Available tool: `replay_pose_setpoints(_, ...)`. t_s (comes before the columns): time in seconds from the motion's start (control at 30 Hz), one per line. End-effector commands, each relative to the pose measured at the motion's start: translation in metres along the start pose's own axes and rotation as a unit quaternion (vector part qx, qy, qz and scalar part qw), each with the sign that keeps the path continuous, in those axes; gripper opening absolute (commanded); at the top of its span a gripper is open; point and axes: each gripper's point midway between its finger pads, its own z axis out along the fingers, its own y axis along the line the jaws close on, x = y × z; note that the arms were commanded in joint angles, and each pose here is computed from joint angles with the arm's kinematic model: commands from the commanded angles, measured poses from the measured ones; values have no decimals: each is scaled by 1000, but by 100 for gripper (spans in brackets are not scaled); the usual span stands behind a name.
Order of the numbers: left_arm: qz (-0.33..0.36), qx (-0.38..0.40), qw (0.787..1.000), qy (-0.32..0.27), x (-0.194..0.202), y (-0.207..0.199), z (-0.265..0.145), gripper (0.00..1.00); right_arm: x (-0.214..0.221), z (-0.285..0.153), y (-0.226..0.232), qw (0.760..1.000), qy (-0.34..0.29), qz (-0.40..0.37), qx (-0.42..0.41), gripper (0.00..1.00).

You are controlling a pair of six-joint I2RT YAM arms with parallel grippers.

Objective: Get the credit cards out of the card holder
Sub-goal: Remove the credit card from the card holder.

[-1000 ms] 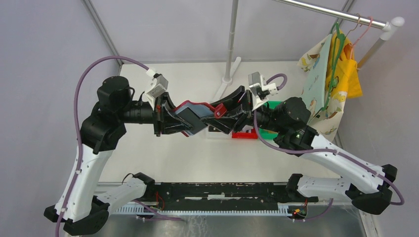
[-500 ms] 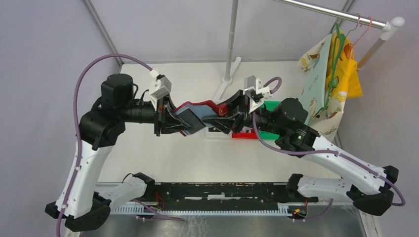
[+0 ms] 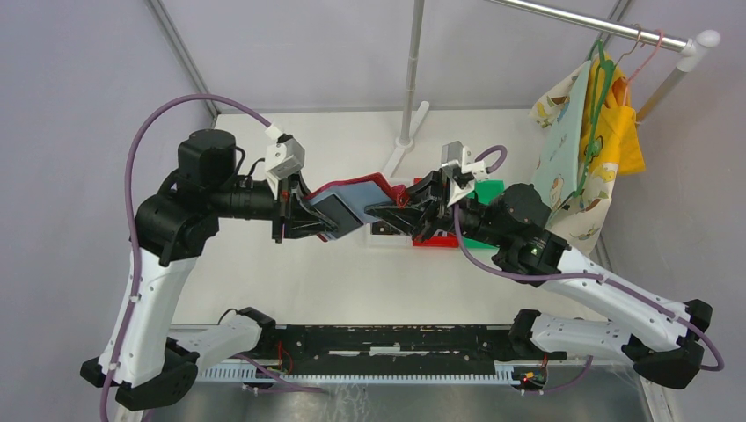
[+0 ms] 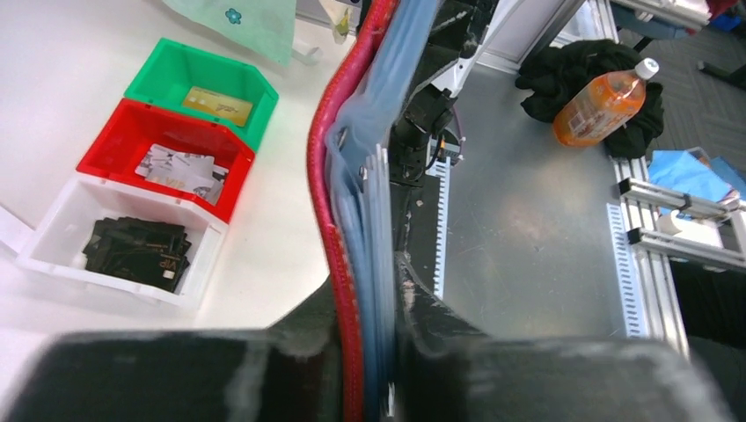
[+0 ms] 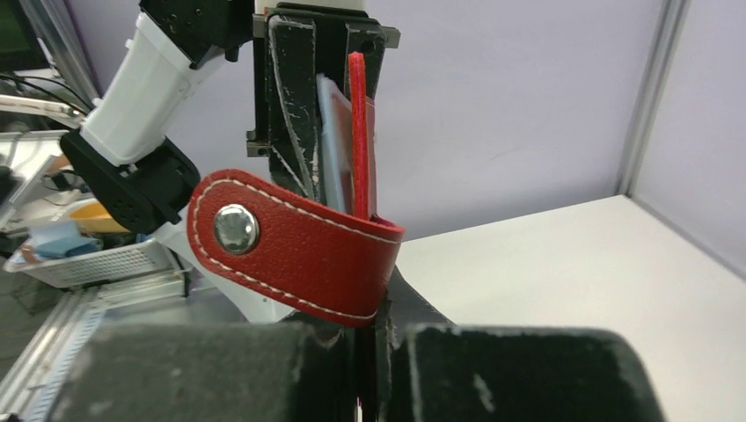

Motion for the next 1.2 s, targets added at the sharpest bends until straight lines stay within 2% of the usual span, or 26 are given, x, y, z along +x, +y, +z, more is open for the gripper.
replay_pose_setpoints(0.0,40,2,999,-13,-9,-4,-3,34,-36,4,10,998,-64,-4,-23,0)
replay_pose_setpoints(0.07,31,-7,999,-28,-13,0,-1,64,-43,3,13,995,-98,18,-29,0)
replay_pose_setpoints(0.1,24,-13,999,-39,-15,2,0,73,-47,2,15,992,-117,26,-32,0)
replay_pose_setpoints(0.17,23,-21,997,-72,-21,3,1,80,-55,-1,16,988,-144,42,-35,0)
replay_pose_setpoints(0.33,16,-33,988,-153,-38,-3,-3,79,-64,-11,15,977,-196,77,-34,0)
replay_pose_setpoints(0.5,-11,-21,985,-170,-44,-7,-3,63,-68,-15,17,968,-224,101,-45,0)
replay_pose_setpoints(0.73,-19,-24,982,-186,-48,-9,-6,47,-66,-15,24,960,-239,124,-72,0)
replay_pose_setpoints(0.87,-13,-28,980,-197,-57,-11,-9,50,-59,-14,23,960,-234,133,-76,0)
replay_pose_setpoints(0.93,-10,-23,979,-201,-61,-15,-11,63,-57,-13,23,960,-232,137,-76,0)
replay_pose_setpoints(1.0,-1,-11,979,-205,-64,-19,-11,70,-55,-13,23,960,-231,141,-77,0)
replay_pose_setpoints(1.07,-1,-2,978,-207,-65,-21,-11,69,-54,-12,24,959,-232,143,-78,0)
replay_pose_setpoints(1.17,-9,2,978,-206,-68,-19,-9,63,-55,-12,29,959,-232,141,-86,0)
